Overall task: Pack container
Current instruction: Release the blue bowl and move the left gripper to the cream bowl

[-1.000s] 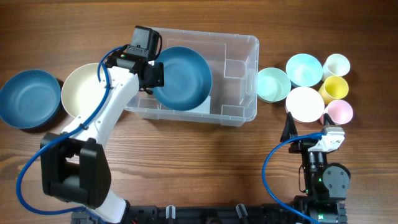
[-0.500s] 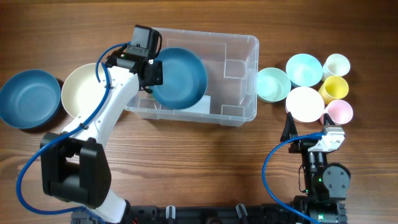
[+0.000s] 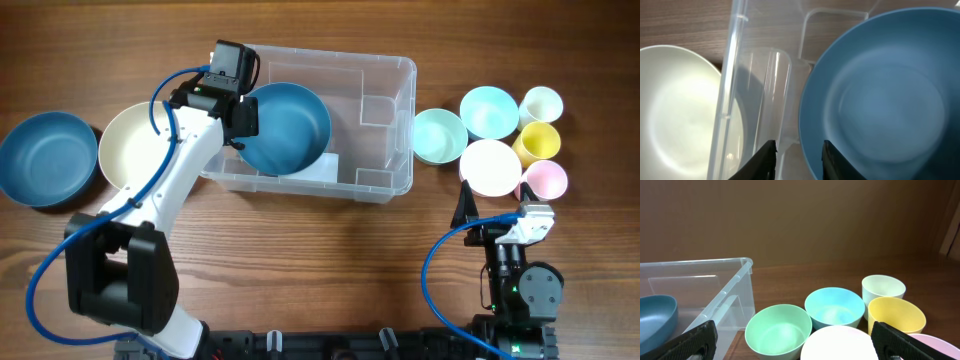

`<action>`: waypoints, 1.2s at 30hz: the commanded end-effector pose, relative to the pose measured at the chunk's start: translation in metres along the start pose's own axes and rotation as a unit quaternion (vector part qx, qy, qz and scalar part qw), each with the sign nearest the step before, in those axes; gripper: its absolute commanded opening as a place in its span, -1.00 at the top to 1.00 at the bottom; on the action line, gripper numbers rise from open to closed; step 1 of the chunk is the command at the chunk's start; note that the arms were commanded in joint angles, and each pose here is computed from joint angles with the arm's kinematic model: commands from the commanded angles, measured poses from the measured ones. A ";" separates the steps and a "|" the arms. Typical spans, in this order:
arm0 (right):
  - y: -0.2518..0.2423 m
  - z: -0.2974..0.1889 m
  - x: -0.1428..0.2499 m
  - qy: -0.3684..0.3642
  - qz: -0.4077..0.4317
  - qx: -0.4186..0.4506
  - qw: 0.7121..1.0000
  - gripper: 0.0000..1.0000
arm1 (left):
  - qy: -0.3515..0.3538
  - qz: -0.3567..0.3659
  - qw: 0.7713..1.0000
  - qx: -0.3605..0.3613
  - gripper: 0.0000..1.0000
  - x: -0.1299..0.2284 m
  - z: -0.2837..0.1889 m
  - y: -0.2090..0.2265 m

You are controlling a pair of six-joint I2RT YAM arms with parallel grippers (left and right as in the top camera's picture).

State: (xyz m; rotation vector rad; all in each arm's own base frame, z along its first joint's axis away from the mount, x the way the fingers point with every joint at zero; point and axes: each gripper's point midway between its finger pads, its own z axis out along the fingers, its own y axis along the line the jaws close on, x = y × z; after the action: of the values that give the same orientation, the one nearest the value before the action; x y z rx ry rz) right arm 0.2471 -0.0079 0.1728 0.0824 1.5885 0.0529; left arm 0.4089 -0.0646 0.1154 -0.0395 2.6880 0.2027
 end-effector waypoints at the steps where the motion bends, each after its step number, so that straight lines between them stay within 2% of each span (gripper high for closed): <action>1: 0.002 0.000 0.001 0.001 -0.002 -0.006 1.000 -0.99 | -0.068 -0.064 0.996 0.010 0.31 -0.030 -0.052 0.011; 4: 0.002 0.000 0.001 0.001 -0.002 -0.006 1.000 -0.99 | -0.114 -0.144 0.983 0.021 0.29 -0.041 -0.094 0.035; 5: 0.002 0.000 0.001 0.001 -0.002 -0.006 1.000 -1.00 | -0.126 -0.167 0.978 0.022 0.13 -0.042 -0.106 0.045; 9: 0.002 0.000 0.001 0.001 -0.002 -0.006 1.000 -1.00 | -0.138 -0.300 0.944 -0.003 0.05 -0.025 -0.140 0.109; 10: 0.002 0.000 0.001 0.001 -0.002 -0.006 1.000 -1.00 | -0.130 -0.343 0.930 -0.018 0.03 -0.014 -0.143 0.130; 13: 0.002 0.000 0.001 0.001 -0.002 -0.006 1.000 -0.99 | -0.077 -0.430 0.897 -0.069 -0.24 0.026 -0.138 0.182; 15: 0.002 0.000 0.001 0.001 -0.002 -0.006 1.000 -0.99 | -0.040 -0.461 0.884 -0.074 -0.37 0.046 -0.129 0.196; 16: 0.002 0.000 0.001 0.001 -0.002 -0.006 1.000 -0.99 | -0.020 -0.478 0.875 -0.070 -0.54 0.055 -0.123 0.202; 17: 0.002 0.000 0.001 0.001 -0.002 -0.006 1.000 -1.00 | 0.002 -0.496 0.866 -0.060 -0.57 0.065 -0.114 0.205; 23: 0.002 0.000 0.001 0.001 -0.002 -0.006 1.000 -1.00 | 0.063 -0.550 0.832 -0.022 -0.39 0.102 -0.049 0.211; 29: 0.002 0.000 0.001 0.001 -0.002 -0.006 1.000 -0.99 | 0.113 -0.554 0.825 -0.017 -0.27 0.132 0.010 0.197; 35: 0.002 0.000 0.001 0.001 -0.002 -0.006 1.000 -0.99 | 0.150 -0.560 0.814 -0.024 -0.34 0.145 0.048 0.194; 36: 0.002 0.000 0.001 0.001 -0.002 -0.006 1.000 -0.99 | 0.157 -0.560 0.813 -0.025 -0.21 0.147 0.054 0.193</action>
State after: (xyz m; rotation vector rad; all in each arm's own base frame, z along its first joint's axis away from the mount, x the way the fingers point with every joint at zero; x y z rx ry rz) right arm 0.2471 -0.0079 0.1728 0.0827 1.5885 0.0526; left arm 0.2883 0.1364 0.0465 -1.6755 2.4395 -0.1088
